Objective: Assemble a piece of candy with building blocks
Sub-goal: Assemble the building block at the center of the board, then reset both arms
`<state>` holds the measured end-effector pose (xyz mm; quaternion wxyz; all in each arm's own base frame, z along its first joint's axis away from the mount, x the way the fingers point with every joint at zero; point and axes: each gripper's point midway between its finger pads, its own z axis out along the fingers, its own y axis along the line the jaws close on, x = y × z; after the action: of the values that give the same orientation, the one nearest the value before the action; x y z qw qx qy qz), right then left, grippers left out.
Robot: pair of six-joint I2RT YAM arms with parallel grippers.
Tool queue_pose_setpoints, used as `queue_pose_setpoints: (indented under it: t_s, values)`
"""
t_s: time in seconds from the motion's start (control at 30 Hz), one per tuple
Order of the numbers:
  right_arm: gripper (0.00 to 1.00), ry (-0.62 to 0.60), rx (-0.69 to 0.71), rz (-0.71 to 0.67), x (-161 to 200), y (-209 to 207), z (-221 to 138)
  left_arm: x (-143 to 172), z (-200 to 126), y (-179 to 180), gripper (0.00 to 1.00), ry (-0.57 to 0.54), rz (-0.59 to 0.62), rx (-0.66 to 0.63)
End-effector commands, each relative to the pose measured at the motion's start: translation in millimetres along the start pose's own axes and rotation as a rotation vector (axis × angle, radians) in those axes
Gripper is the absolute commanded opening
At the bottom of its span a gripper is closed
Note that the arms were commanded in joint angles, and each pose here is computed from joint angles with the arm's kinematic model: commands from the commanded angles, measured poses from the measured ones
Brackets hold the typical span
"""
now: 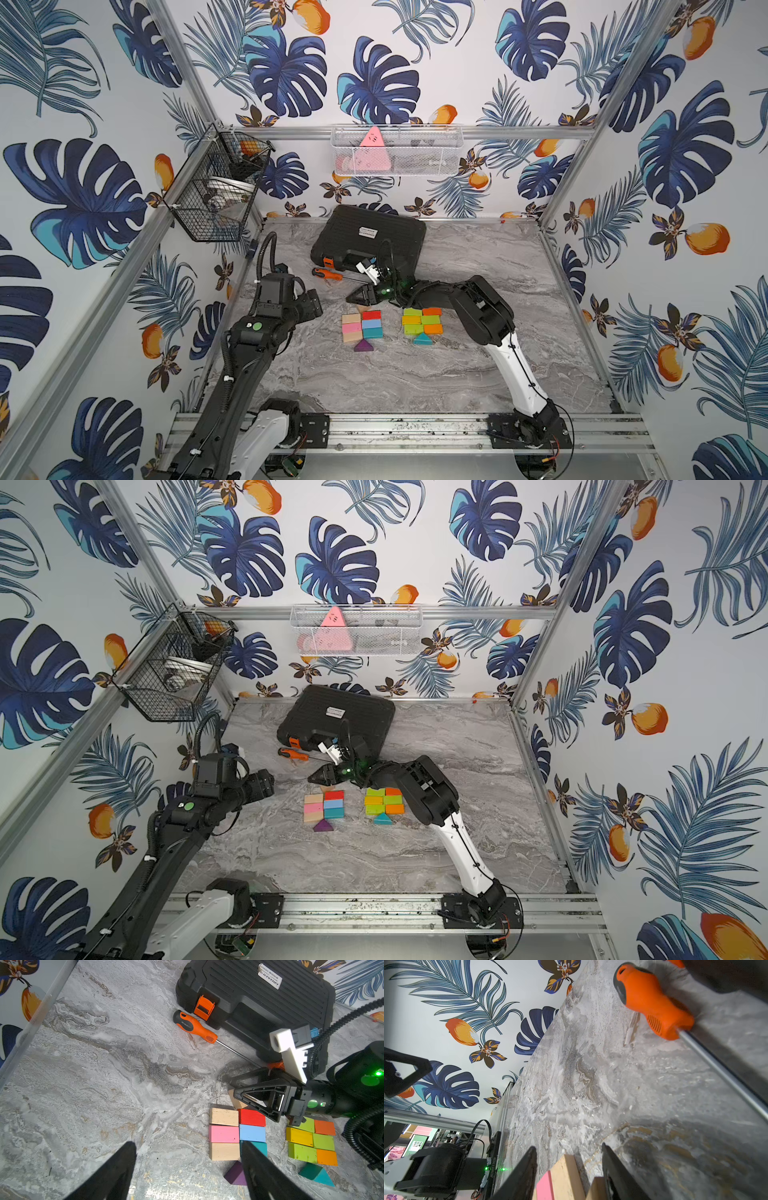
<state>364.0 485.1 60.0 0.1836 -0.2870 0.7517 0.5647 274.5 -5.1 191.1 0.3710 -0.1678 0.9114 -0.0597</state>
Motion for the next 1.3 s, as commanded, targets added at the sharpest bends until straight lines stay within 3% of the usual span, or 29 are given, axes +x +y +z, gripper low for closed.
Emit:
queue_pose_setpoints:
  t_s: [0.0,0.23,0.5,0.77,1.0,1.17,1.27]
  values:
    - [0.53,0.005,-0.008,-0.022,-1,2,0,-5,1,-2,0.84,-0.020,0.005,0.013]
    - [0.59,0.000,0.020,-0.123,-25,18,-5,-7,0,-2,0.84,-0.025,0.002,0.012]
    - [0.59,-0.100,0.032,-0.202,-64,75,-38,-16,-13,1,0.84,-0.091,0.000,0.008]
    - [0.65,-0.218,0.270,-0.369,-78,124,-122,-37,-33,-5,0.87,-0.230,-0.047,0.060]
    - [0.66,-0.250,0.504,-0.309,-37,94,-208,-48,-28,-22,0.87,-0.216,-0.063,0.129]
    - [0.65,-0.183,0.543,-0.178,6,48,-251,-36,-14,-22,0.87,-0.194,-0.028,0.140]
    - [0.64,-0.171,0.538,-0.119,13,25,-271,-35,-13,-30,0.86,-0.175,-0.016,0.177]
